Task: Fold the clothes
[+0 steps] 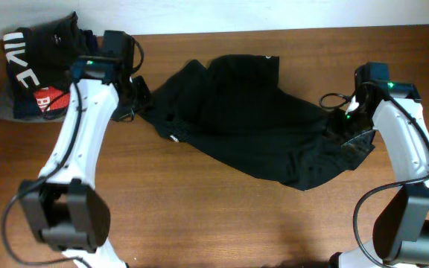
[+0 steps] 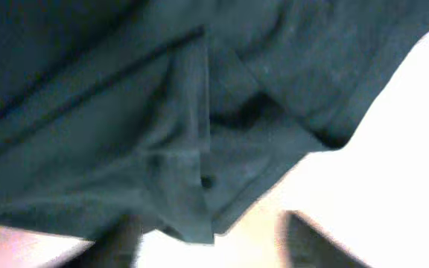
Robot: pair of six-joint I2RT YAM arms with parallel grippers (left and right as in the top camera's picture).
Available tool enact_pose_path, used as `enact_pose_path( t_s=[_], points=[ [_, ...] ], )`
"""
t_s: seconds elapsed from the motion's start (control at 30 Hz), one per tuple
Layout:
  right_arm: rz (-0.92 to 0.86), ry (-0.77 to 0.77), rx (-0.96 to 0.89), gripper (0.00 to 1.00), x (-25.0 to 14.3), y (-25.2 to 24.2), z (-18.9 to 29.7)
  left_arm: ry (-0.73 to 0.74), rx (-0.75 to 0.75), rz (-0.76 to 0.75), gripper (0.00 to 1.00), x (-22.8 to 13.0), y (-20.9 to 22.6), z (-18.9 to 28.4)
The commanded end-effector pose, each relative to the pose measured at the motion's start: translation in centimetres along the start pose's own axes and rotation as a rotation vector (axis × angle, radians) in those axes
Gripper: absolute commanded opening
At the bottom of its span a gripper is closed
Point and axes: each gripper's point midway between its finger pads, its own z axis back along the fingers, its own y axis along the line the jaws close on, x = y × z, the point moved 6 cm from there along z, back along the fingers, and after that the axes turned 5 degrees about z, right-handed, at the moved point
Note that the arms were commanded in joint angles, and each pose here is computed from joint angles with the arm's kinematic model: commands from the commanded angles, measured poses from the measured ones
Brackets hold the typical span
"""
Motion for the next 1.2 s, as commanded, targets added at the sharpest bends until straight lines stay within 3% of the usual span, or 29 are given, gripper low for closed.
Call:
enact_pose_path(
  t_s=[0.0, 0.27, 0.43, 0.53, 0.67, 1.17],
  points=[
    [0.058, 0.042, 0.003, 0.82, -1.0, 0.1, 0.1, 0.03, 0.049, -0.02, 0.02, 0.0, 0.2, -2.4],
    [0.223, 0.121, 0.119, 0.8, -2.7, 2.2, 0.1, 0.047, 0.061, -0.021, 0.02, 0.0, 0.1, -3.7],
    [0.303, 0.137, 0.119, 0.68, -3.2, 3.6, -0.4, 0.048, 0.061, -0.021, 0.02, 0.0, 0.1, -3.7],
    [0.334, 0.152, 0.116, 0.67, -3.9, 4.4, -1.3, 0.05, 0.063, -0.021, 0.02, -0.1, 0.1, -3.7],
    [0.246, 0.162, 0.067, 0.67, -4.4, 3.8, -3.3, 0.056, 0.067, -0.022, 0.02, -0.2, 0.2, -3.7],
    [0.255, 0.124, 0.05, 0.65, -3.1, 3.2, -8.6, 0.07, 0.077, -0.023, 0.02, -0.4, 0.4, -3.7]
  ],
)
